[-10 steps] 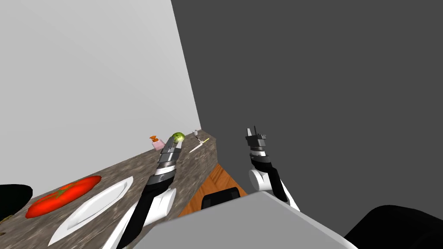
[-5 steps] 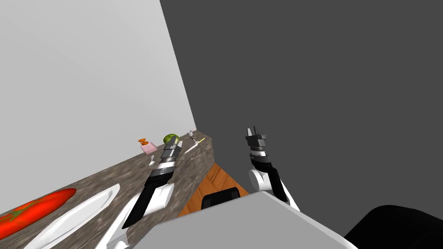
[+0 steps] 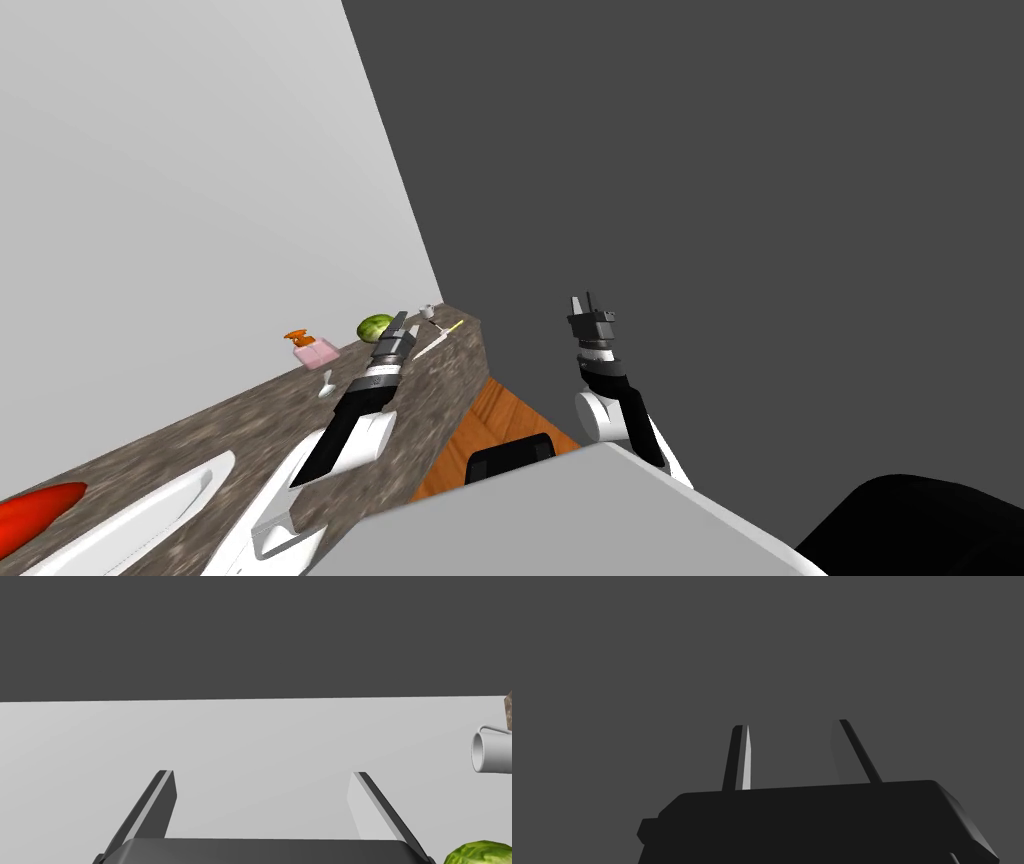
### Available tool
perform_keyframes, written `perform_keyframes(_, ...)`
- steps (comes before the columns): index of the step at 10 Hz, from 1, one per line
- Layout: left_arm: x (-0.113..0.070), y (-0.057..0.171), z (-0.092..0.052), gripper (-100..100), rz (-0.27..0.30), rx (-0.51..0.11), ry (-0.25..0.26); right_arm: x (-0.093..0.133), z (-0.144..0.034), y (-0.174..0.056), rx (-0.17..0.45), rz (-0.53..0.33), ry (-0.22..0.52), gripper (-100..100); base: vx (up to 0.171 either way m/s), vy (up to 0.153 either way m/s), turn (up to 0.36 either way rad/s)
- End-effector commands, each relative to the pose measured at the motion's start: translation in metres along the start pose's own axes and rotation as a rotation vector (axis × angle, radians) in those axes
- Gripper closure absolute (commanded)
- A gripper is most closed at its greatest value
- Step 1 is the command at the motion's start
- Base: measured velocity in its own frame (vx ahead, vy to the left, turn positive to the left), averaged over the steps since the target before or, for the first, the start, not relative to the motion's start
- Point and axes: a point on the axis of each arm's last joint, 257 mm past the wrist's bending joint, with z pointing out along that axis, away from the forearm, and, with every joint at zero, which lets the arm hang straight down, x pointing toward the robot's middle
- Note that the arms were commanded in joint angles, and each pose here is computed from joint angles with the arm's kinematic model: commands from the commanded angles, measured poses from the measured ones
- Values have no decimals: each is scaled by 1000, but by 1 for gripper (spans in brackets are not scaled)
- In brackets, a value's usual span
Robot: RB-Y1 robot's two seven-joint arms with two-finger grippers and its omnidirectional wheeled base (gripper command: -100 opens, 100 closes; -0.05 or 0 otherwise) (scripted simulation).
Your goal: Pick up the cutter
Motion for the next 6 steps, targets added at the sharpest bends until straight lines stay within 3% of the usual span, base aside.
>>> perform_keyframes(1, -7, 14, 2, -100, -4, -46, -11, 0, 0, 0, 0, 0, 0, 0, -45, -19, -110)
perform_keyframes(4, -37, 36, 18, -100, -10, -116, -46, 0, 0, 0, 0, 0, 0, 0, -41, -18, -168)
perform_keyframes(6, -39, 45, 17, -100, -10, -151, -54, 0, 0, 0, 0, 0, 0, 0, -29, -14, -81)
